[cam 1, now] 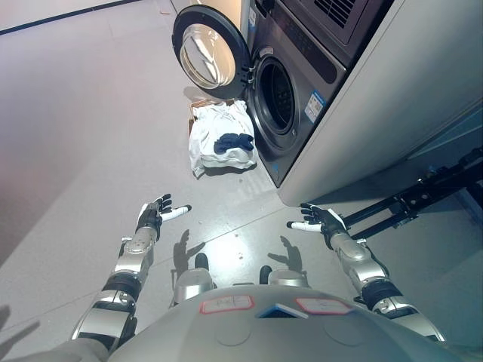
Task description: Put the clothes in the basket into the washing machine.
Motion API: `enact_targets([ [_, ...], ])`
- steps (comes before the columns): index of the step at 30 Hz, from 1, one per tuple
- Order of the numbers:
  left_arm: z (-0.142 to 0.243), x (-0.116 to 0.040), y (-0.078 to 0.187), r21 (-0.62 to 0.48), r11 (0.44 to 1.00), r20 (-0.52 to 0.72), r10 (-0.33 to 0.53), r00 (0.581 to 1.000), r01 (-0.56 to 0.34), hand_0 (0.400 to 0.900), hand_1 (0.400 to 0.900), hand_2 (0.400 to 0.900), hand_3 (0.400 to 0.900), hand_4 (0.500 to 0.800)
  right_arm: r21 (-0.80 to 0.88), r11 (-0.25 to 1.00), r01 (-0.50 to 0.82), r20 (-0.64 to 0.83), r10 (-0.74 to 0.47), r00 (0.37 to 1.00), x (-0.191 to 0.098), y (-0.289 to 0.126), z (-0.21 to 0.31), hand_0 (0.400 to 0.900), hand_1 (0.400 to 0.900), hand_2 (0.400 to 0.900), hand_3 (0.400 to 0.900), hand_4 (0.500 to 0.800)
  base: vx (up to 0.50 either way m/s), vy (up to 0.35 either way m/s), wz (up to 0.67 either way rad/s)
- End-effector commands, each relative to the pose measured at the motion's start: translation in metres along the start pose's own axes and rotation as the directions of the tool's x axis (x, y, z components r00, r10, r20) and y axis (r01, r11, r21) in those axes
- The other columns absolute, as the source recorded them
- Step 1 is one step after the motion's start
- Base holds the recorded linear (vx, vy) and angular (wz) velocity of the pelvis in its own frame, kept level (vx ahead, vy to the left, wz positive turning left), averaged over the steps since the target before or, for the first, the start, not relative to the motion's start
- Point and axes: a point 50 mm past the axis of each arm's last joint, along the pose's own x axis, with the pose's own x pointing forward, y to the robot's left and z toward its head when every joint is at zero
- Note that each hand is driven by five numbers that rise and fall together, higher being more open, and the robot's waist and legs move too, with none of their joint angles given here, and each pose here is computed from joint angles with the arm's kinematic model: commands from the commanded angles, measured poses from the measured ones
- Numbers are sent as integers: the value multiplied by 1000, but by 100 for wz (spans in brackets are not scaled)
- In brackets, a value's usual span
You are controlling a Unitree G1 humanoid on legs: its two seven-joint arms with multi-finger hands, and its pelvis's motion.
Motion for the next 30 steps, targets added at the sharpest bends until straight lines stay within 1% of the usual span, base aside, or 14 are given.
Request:
enact_targets([
  [1,53,15,9,16,999,159,37,987,-40,900,900,900,900,800,-41,998,49,174,-41,984,8,-20,47,900,900,900,900,800,0,0,0],
  [13,53,15,11,-17,999,161,53,986,-50,900,900,900,900,800,-35,998,52,169,-45,985,8,-21,45,900,900,900,900,800,0,0,0],
  [30,51,15,11,3,999,146,47,988,-48,900,900,900,900,800,-50,997,50,163,-42,986,8,-21,45,900,900,900,900,800,1,-2,1],
])
